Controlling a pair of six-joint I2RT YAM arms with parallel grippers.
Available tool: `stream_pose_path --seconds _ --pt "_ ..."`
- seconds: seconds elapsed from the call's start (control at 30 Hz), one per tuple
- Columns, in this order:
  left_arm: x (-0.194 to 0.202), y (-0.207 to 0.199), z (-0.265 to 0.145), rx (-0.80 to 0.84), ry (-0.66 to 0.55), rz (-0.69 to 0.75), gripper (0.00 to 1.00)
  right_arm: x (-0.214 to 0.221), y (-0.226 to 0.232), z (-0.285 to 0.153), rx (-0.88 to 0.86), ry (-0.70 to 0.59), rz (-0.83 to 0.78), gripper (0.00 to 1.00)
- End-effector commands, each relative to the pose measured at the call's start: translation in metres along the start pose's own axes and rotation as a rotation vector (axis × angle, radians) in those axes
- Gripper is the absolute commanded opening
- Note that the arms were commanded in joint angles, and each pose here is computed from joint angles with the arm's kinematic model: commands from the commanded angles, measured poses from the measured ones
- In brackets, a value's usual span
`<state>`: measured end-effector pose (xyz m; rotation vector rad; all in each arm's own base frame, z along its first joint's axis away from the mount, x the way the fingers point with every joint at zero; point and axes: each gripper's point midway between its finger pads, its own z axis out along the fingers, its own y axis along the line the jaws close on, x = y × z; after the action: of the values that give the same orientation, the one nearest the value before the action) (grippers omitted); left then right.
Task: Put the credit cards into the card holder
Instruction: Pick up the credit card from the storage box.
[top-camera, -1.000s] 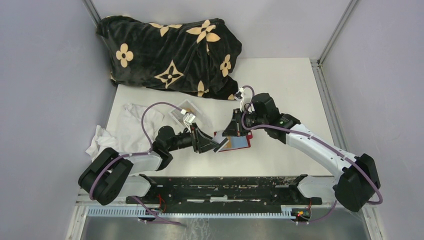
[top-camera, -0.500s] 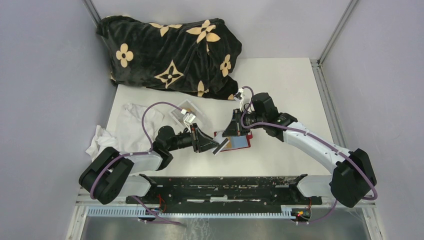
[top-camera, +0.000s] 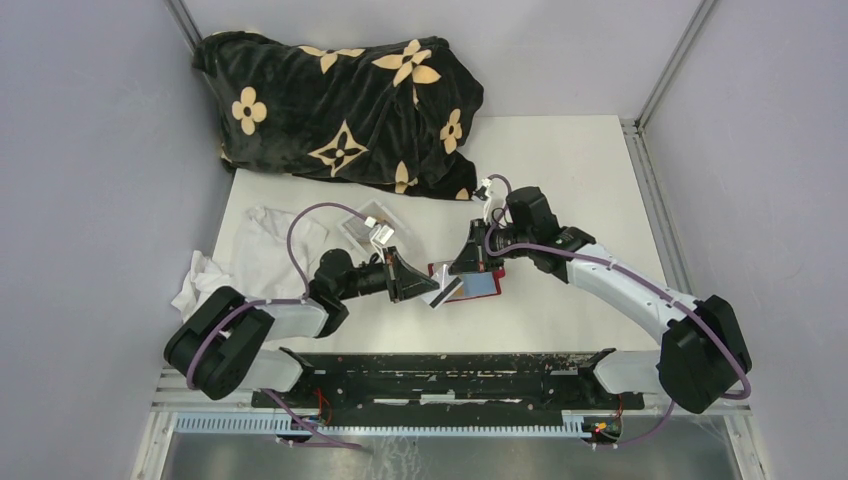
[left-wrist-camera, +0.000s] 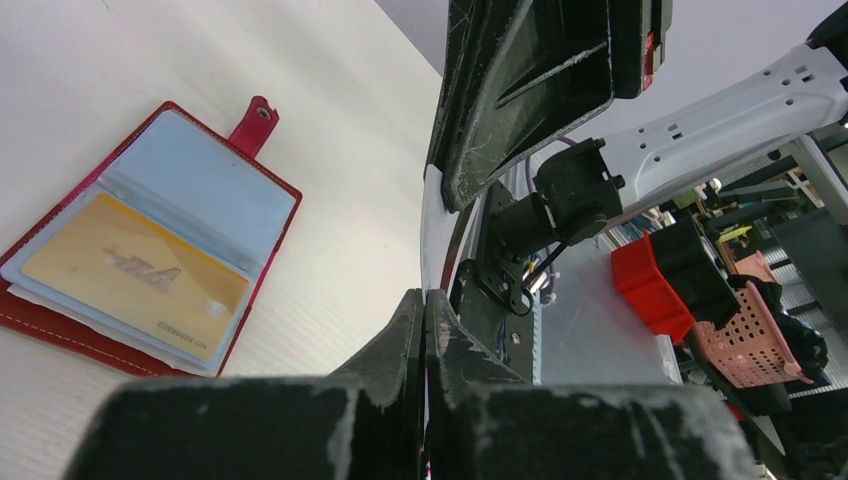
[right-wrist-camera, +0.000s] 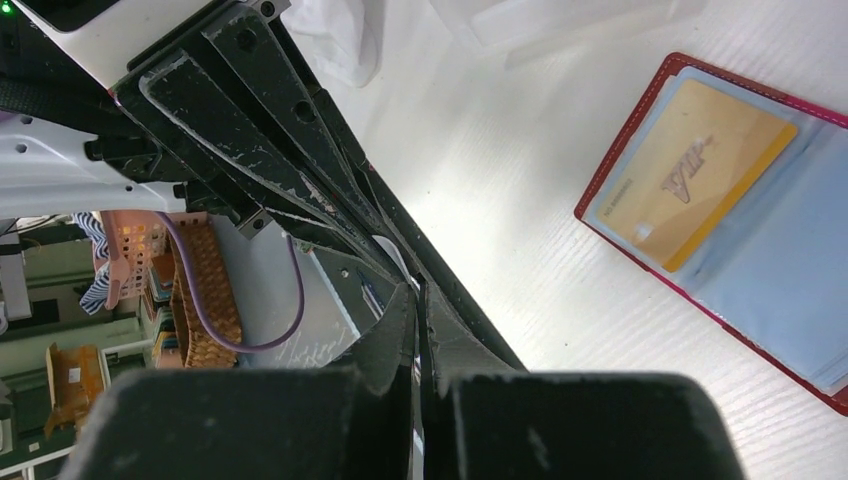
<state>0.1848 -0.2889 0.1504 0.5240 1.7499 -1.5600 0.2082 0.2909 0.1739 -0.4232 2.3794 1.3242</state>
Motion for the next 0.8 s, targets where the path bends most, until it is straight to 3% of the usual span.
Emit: stream_pose_path --seconds 0.0,0.23,0.33,0.43,0.5,0.77 --pt "-0.012 -0.003 0.009 0.026 -0.035 0.013 0.03 -0.009 0.005 0.003 -0.038 -0.026 -0.029 0.01" --pt "-0.005 0.005 0.012 0.01 -0.051 -0.034 0.03 -0.01 0.001 0.007 -0.034 -0.026 -0.018 0.01" --pt "-0.002 0.012 0.013 -0.034 -0.071 -0.058 0.03 -0.016 -0.005 0.005 -0.004 -0.048 -0.018 0.16" --pt "-0.001 0.027 0.013 -0.138 -0.124 -0.095 0.03 -0.028 -0.017 -0.002 0.079 -0.116 -0.026 0.29" --pt "0.001 0.038 0.014 -0.227 -0.168 -0.118 0.03 -0.036 -0.029 -0.009 0.161 -0.17 -0.038 0.32" --pt "0.01 0.057 0.036 -0.523 -0.342 -0.212 0.03 -0.047 -0.086 -0.035 0.505 -0.297 -0.015 0.32"
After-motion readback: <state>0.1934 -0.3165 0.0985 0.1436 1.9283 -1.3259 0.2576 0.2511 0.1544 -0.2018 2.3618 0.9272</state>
